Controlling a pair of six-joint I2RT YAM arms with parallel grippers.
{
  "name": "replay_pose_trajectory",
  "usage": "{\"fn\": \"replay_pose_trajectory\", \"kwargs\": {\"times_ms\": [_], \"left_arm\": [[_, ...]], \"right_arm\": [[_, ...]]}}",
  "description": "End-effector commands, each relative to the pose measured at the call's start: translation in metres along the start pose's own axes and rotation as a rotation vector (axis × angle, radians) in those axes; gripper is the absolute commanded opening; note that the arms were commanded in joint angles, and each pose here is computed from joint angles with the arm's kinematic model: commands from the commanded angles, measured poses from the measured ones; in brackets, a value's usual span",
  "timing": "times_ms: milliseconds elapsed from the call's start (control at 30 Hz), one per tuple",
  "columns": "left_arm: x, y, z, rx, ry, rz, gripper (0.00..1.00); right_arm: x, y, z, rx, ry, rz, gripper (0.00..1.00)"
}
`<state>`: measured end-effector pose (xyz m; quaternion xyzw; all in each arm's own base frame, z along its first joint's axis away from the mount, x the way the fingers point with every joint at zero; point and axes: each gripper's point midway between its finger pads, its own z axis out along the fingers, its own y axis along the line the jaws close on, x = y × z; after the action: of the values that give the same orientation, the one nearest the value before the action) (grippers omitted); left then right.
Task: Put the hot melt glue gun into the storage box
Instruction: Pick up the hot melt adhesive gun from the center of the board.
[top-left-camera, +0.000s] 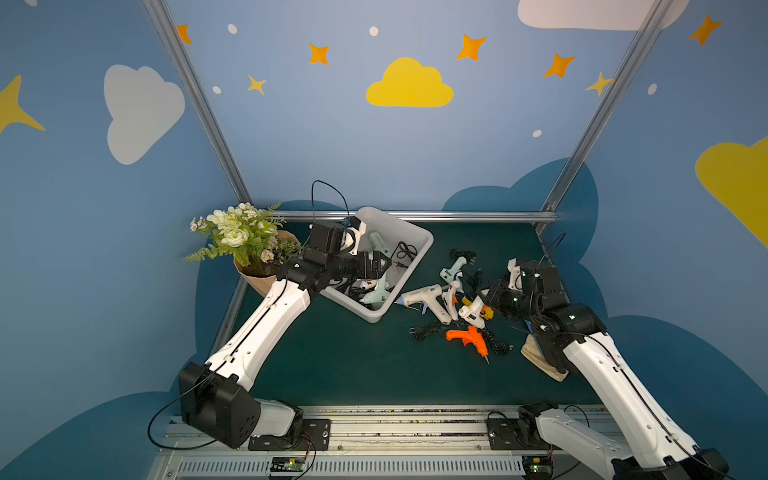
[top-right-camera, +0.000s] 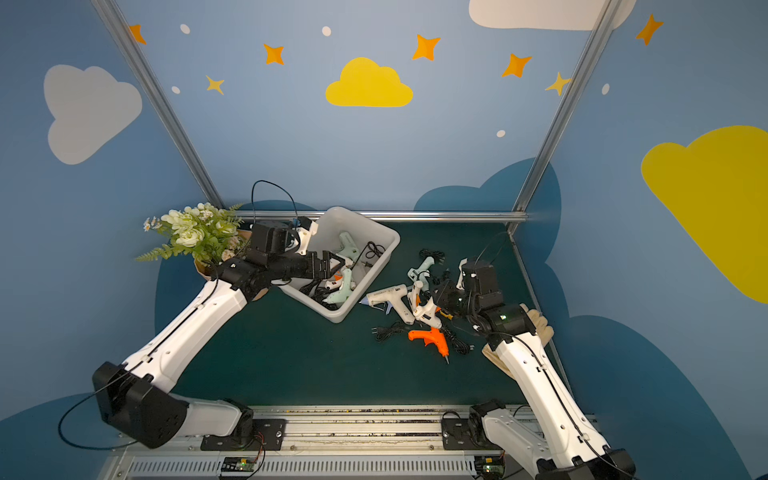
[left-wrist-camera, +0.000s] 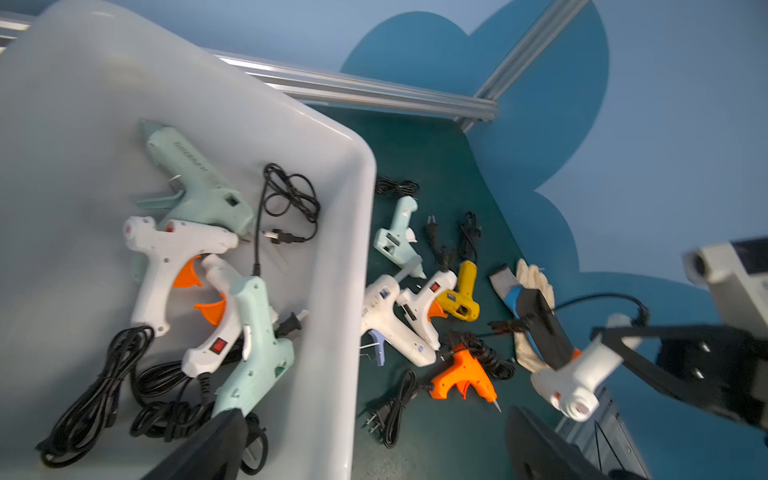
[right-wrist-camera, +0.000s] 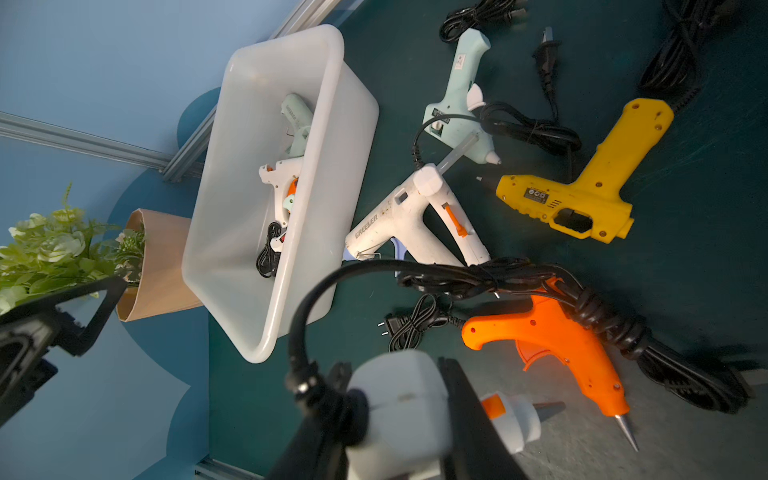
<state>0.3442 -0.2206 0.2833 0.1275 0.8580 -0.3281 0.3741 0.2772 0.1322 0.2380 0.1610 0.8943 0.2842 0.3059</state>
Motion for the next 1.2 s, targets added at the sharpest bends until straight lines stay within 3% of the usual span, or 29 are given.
{"fn": "replay_pose_trajectory", "kwargs": {"times_ms": [0, 167, 333, 567, 900, 1167], "left_arm": [[0.0, -0.043, -0.007, 0.146, -0.138, 0.202, 1.0], [0.041, -0.102, -0.014, 0.325, -0.202, 0.45, 1.0], [0.081, -0.14, 0.001, 0.454, -0.146, 0.552, 1.0], [0.092, -0.16, 0.039, 0.467, -0.124, 0.573, 0.79], [0.093, -0.171, 0.067, 0.523, -0.085, 0.495, 0.72], [0.094, -0.166, 0.088, 0.489, -0.052, 0.437, 0.63]], "right_arm": [[-0.006, 0.007, 0.002, -0.021, -0.023, 0.045, 0.0], [-0.005, 0.013, 0.01, -0.047, -0.01, 0.081, 0.0], [-0.003, 0.026, 0.013, -0.089, 0.003, 0.09, 0.0], [0.001, 0.04, 0.011, -0.121, 0.003, 0.082, 0.0], [0.007, 0.055, 0.014, -0.156, 0.007, 0.075, 0.0], [0.011, 0.068, 0.016, -0.173, 0.019, 0.046, 0.0]]}}
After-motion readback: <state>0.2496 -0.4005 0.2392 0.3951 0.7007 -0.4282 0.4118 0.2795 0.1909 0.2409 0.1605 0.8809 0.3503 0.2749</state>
